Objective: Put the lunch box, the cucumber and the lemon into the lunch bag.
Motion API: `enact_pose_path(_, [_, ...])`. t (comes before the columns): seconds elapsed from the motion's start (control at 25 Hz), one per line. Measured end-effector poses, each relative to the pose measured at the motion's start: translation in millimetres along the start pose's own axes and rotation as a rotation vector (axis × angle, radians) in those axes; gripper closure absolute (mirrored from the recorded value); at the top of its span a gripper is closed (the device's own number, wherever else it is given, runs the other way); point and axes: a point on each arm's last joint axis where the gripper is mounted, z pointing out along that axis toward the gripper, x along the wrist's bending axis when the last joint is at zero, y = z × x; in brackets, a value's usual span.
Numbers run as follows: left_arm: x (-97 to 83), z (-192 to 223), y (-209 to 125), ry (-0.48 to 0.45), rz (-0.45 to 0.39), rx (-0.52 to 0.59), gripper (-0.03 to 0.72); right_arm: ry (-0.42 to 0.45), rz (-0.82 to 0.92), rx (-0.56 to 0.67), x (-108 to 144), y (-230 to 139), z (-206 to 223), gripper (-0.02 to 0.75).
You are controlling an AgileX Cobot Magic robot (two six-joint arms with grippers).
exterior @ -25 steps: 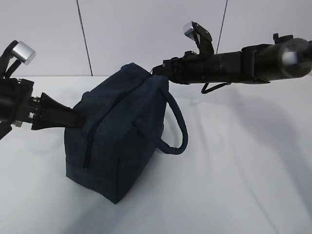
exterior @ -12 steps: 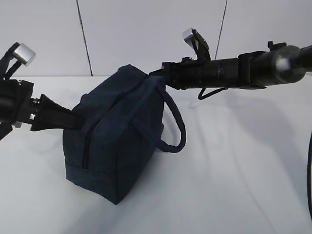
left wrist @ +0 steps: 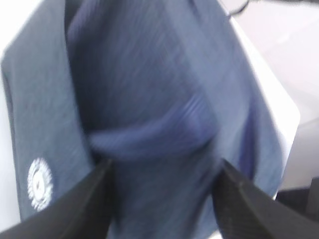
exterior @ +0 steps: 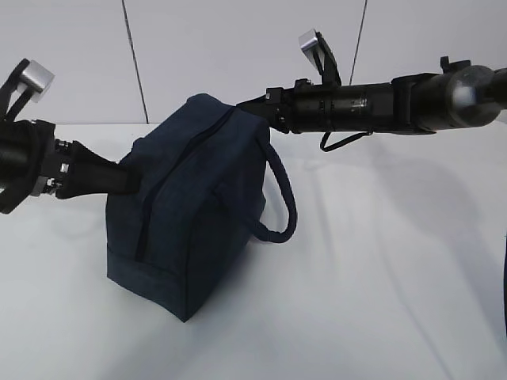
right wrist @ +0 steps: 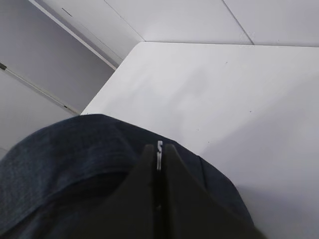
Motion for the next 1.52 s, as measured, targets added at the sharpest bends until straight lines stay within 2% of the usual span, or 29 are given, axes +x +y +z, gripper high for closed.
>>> enact_pose_path(0.16, [4.1, -0.5, 0.4, 0.042, -0.069, -0.007, 0.312, 0.0, -0.006, 0.005, -0.3, 0.1, -0.5, 0.73])
enact_pose_path(0.24, [4.6, -3.1, 1.4, 0.053, -0.111, -0.015, 0.255, 0.005, -0.009, 0.01, 0.2, -0.3, -0.5, 0.73])
enact_pose_path(0.32, [0.3, -9.6, 7.3, 0.062, -0.12, -0.036, 0.229, 0.014, -0.012, 0.014, 1.0, -0.7, -0.5, 0.73])
enact_pose_path(0.56, [-31.1, -38.8, 30.9, 0.125, -0.037, -0.111, 0.215, 0.017, -0.013, 0.016, 1.3, -0.9, -0.5, 0.73])
enact_pose_path(0.76, [-38.8, -55.0, 67.9, 0.19, 0.015, -0.138, 0.214, 0.019, -0.026, 0.028, 1.6, -1.4, -0.5, 0.73])
enact_pose_path(0.88, [-36.5, -60.4, 94.2, 0.213, 0.028, -0.157, 0.214, 0.019, -0.033, 0.032, 1.9, -0.8, -0.4, 0.73])
enact_pose_path(1.04, [-25.0, -55.9, 121.2, 0.217, 0.023, -0.122, 0.226, 0.021, -0.034, 0.032, 2.1, -0.9, -0.4, 0.73])
enact_pose_path(1.2, [-14.5, -30.3, 138.5, 0.191, 0.021, -0.037, 0.244, 0.021, -0.034, 0.032, 2.1, -0.9, -0.4, 0.73])
enact_pose_path(1.4, [-0.8, 8.0, 153.2, 0.201, 0.022, 0.08, 0.246, 0.021, -0.035, 0.033, 2.0, -1.0, -0.4, 0.73])
enact_pose_path(1.52, [5.7, 24.2, 157.9, 0.182, 0.009, 0.118, 0.247, 0.021, -0.035, 0.033, 2.0, -1.0, -0.4, 0.73])
